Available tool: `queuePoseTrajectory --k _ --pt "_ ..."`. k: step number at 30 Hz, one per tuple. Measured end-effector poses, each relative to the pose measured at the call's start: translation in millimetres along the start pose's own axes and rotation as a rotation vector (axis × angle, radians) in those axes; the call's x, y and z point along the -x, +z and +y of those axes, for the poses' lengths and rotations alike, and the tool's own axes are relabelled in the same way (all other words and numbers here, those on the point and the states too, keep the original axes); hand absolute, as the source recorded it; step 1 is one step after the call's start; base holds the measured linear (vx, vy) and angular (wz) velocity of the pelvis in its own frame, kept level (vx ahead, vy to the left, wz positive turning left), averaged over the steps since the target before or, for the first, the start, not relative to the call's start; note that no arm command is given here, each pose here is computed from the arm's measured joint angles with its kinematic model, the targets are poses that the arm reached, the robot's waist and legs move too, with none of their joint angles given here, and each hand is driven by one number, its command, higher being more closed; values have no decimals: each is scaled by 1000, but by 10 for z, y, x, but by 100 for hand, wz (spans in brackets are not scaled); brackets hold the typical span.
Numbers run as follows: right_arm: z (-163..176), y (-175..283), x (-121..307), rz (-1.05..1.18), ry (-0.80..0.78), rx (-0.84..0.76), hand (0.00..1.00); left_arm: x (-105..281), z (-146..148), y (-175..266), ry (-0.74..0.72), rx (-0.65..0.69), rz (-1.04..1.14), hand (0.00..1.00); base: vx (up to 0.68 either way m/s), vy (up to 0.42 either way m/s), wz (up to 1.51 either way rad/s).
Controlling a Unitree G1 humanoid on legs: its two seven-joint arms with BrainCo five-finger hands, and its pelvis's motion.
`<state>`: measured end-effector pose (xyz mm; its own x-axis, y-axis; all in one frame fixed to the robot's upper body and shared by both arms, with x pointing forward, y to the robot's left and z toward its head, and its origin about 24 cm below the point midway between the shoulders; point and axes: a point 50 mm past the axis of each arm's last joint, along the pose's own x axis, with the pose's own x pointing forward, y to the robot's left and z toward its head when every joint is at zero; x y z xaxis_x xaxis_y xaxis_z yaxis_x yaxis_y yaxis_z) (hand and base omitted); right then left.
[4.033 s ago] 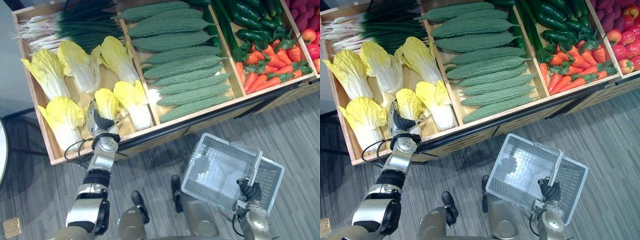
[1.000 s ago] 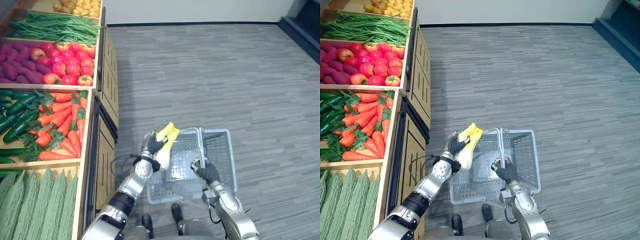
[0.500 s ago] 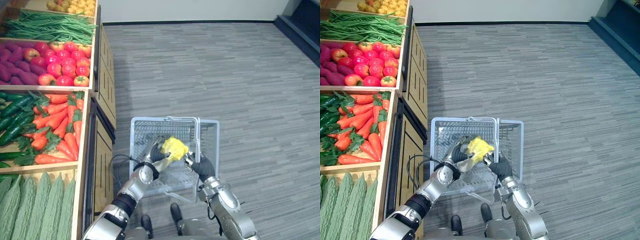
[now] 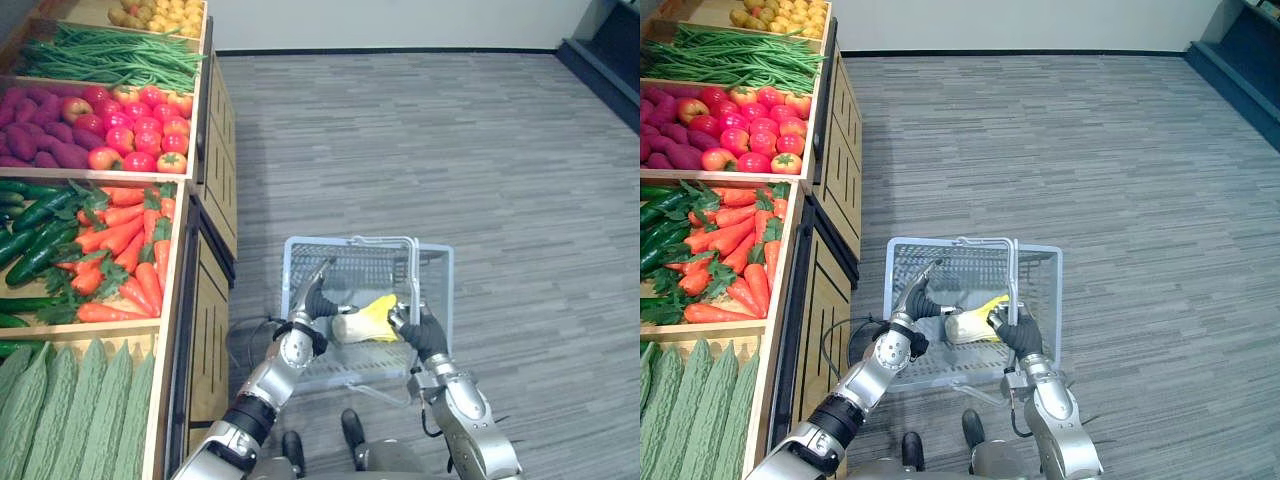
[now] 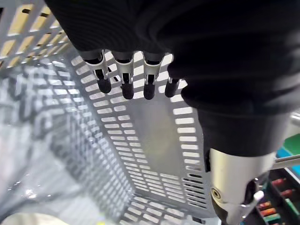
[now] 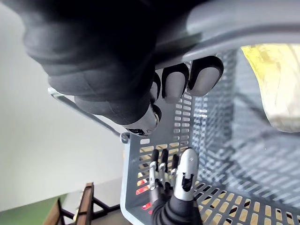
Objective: Pick vegetable in the basket
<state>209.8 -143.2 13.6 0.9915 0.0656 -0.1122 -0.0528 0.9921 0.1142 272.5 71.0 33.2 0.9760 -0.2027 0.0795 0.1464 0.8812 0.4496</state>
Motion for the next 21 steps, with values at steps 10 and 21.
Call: queuePoseTrajectory --k 10,21 --pt "-454 -16 57 9 -271 64 100 398 482 -139 232 417 41 0 -20 13 12" --pt "-769 -400 264 178 -432 49 100 963 776 -916 451 471 371 0 -4 6 12"
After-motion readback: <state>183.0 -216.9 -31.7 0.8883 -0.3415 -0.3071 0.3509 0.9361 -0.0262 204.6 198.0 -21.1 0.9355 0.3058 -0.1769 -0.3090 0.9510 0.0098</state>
